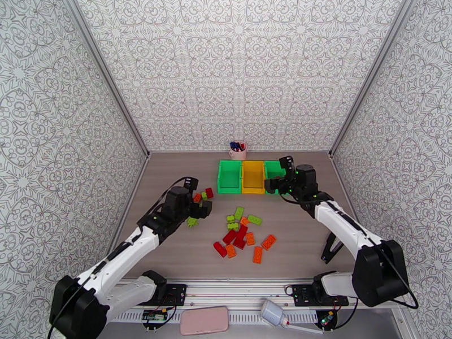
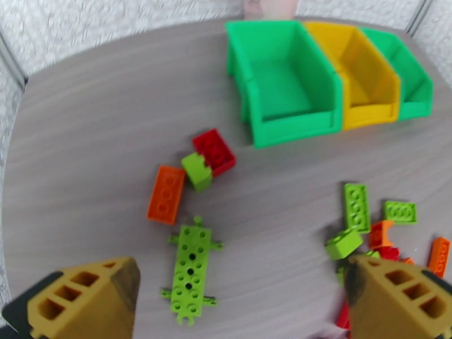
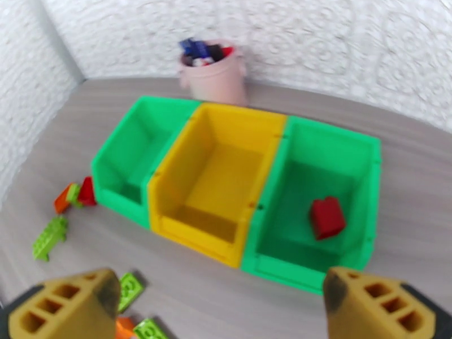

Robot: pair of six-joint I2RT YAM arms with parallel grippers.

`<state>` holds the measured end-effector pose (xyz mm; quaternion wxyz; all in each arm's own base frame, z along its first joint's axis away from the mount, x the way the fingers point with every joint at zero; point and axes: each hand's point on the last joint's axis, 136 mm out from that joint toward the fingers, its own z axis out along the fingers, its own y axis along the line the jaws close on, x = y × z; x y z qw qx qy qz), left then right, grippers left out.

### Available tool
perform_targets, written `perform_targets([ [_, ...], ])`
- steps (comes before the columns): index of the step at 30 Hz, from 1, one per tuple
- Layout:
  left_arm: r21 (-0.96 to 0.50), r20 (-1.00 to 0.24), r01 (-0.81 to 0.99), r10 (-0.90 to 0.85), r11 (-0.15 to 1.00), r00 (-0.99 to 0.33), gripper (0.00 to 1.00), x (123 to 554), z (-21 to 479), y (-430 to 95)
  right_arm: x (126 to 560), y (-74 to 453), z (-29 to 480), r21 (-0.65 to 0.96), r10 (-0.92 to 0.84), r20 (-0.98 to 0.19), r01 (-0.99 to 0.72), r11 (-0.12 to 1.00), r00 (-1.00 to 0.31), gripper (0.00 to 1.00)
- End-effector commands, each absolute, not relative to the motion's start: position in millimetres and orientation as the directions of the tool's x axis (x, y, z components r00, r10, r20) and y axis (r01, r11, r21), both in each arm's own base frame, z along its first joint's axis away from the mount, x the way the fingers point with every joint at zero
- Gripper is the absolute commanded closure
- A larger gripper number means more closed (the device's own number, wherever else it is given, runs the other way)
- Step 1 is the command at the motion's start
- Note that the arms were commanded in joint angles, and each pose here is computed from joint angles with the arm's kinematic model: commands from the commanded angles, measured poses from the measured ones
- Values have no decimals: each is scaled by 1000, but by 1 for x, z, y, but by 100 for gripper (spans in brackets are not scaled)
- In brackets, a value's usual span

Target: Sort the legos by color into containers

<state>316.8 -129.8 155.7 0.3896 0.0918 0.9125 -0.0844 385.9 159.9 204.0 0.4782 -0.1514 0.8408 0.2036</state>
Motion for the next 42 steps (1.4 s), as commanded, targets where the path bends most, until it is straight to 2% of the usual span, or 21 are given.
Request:
perform_targets([
  [1,-65,-569,214,140,975,-810,0,302,126,-121,367,186,218,144,-122,-915,-595,790,-384,0],
  [8,-3,-417,218,197,976,-887,0,306,92,-112,332,232,215,101,-233,-915,-747,658,-329,0],
  [13,26,-345,198,195,980,-918,6,310,71,-105,321,251,215,114,-254,-913,-796,595,-321,0],
  [25,40,-240,160,165,986,-957,33,317,36,-96,320,250,212,109,-264,-907,-790,603,-327,0],
  [31,80,-229,147,162,986,-960,40,325,27,-91,317,248,213,109,-263,-907,-787,607,-328,0],
  [37,90,-220,155,172,984,-960,42,335,21,-92,317,247,210,113,-260,-906,-782,613,-334,0],
  [42,86,-205,174,188,981,-960,53,342,16,-95,322,248,216,120,-259,-901,-774,621,-347,0],
])
